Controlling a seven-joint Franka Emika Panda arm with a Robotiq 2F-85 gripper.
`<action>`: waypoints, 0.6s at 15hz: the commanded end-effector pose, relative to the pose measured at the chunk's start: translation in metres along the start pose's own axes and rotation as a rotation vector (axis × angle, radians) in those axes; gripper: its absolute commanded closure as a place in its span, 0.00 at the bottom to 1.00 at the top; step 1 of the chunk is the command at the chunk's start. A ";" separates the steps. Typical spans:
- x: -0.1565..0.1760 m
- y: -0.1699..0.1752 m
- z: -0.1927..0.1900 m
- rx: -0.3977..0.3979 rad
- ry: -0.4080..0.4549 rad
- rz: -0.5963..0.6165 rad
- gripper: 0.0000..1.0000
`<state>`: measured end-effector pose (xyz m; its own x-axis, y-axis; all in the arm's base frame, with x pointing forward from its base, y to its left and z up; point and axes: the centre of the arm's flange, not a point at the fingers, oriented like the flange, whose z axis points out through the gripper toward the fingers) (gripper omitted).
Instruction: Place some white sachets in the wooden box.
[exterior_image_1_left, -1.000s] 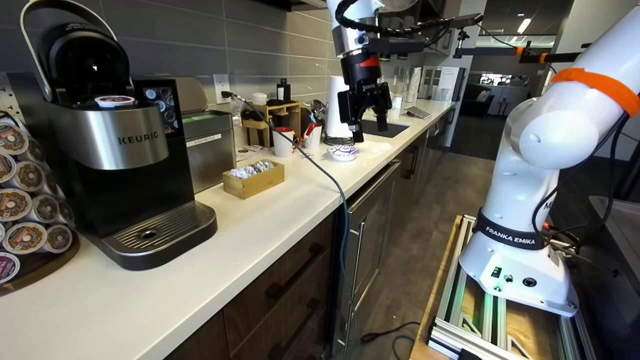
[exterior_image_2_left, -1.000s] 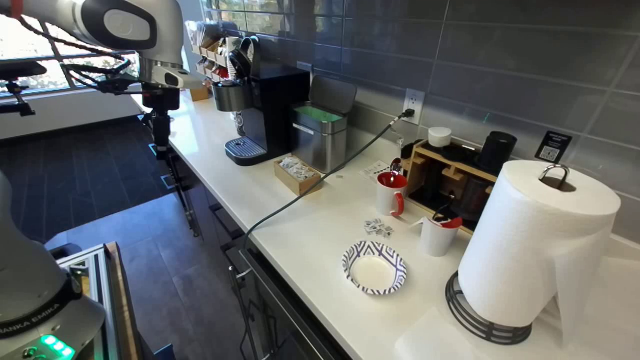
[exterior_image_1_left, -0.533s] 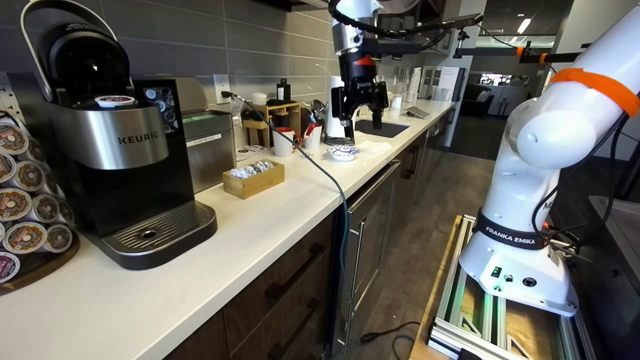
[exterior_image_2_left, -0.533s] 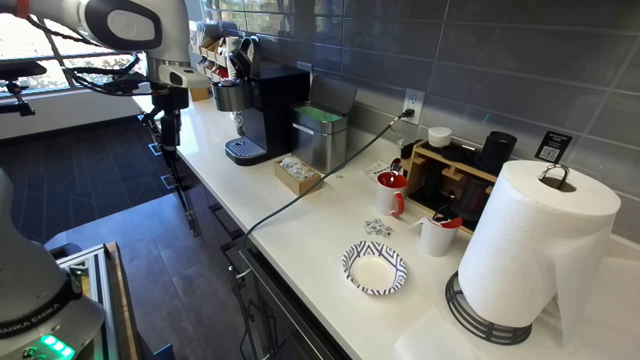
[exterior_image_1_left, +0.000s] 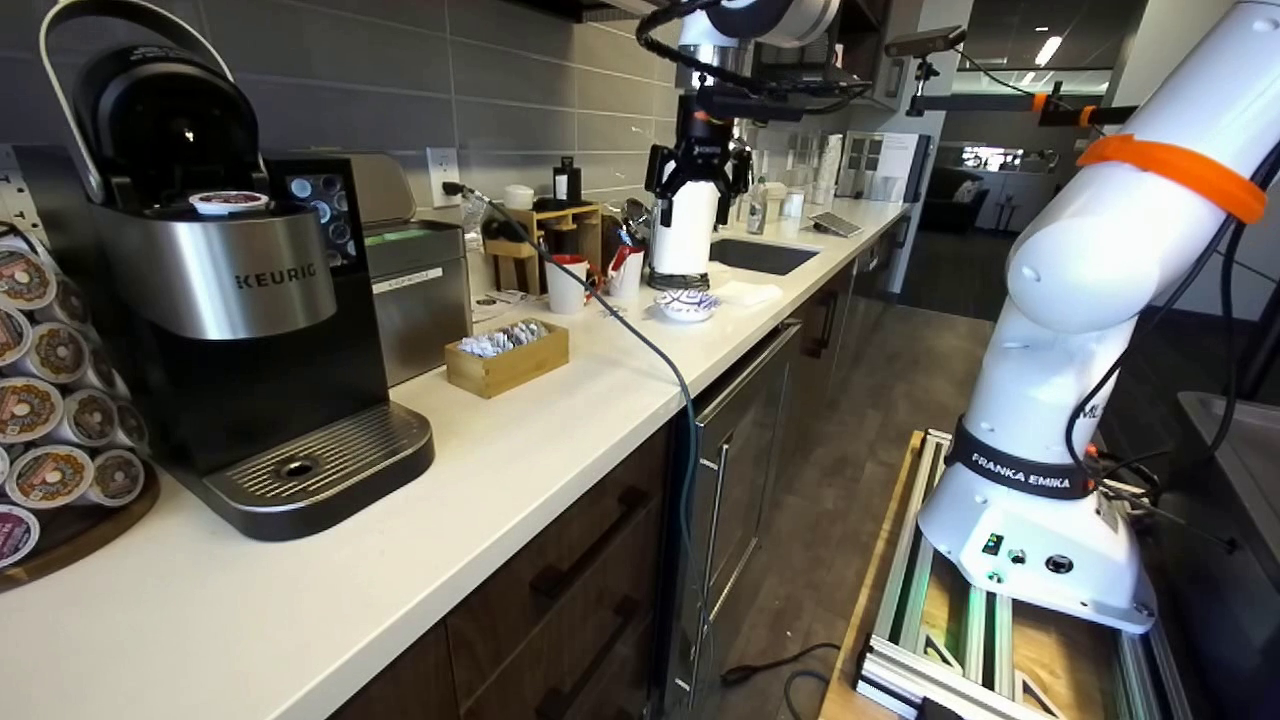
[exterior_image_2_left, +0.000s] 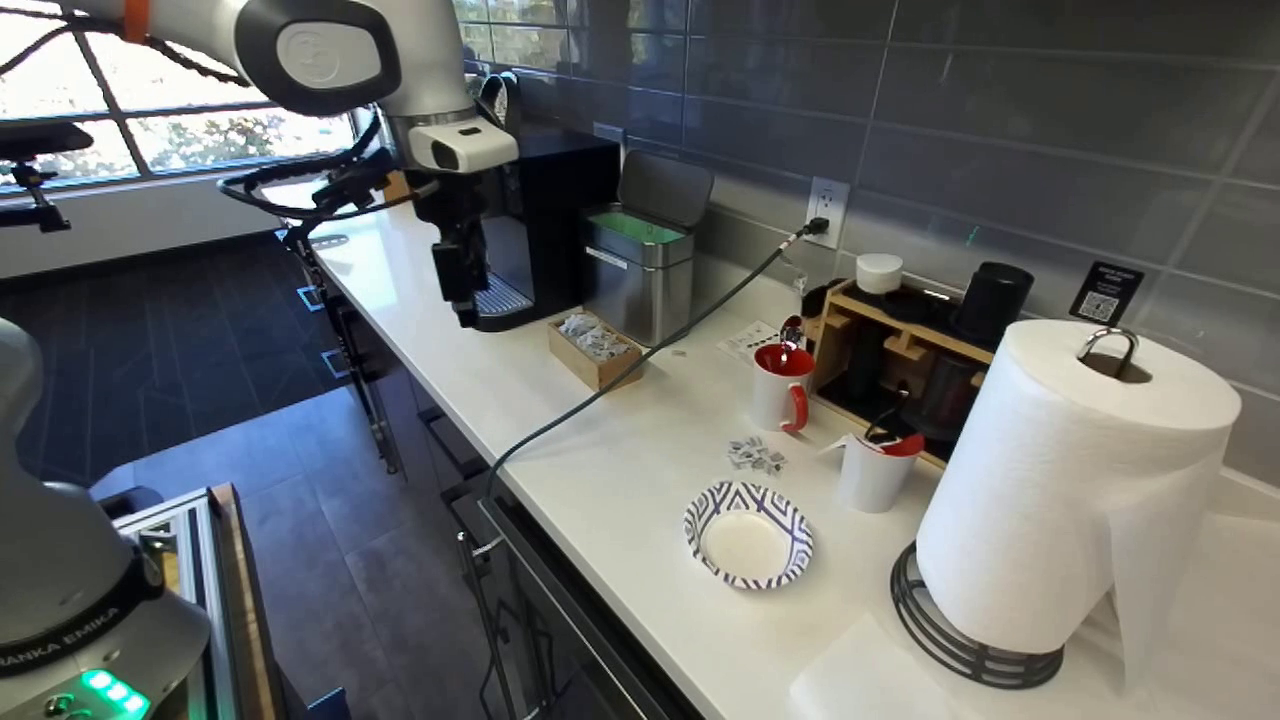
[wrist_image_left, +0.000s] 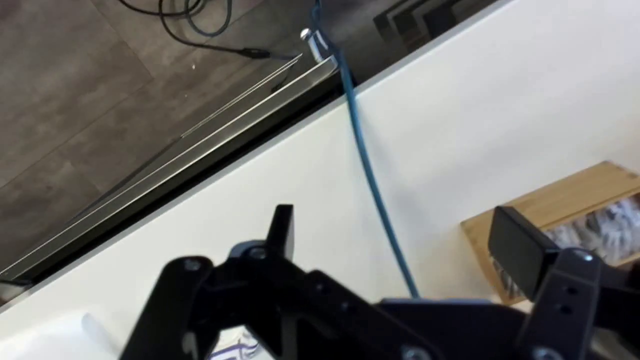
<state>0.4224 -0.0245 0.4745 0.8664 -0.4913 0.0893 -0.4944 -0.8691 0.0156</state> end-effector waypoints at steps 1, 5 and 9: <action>0.057 0.027 0.011 -0.103 0.069 0.046 0.00; 0.110 0.069 0.017 -0.052 0.005 -0.043 0.00; 0.146 0.099 0.019 0.120 -0.044 -0.179 0.00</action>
<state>0.4785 -0.1531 0.4672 0.9085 -0.4070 0.0953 -0.4101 -0.9119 0.0150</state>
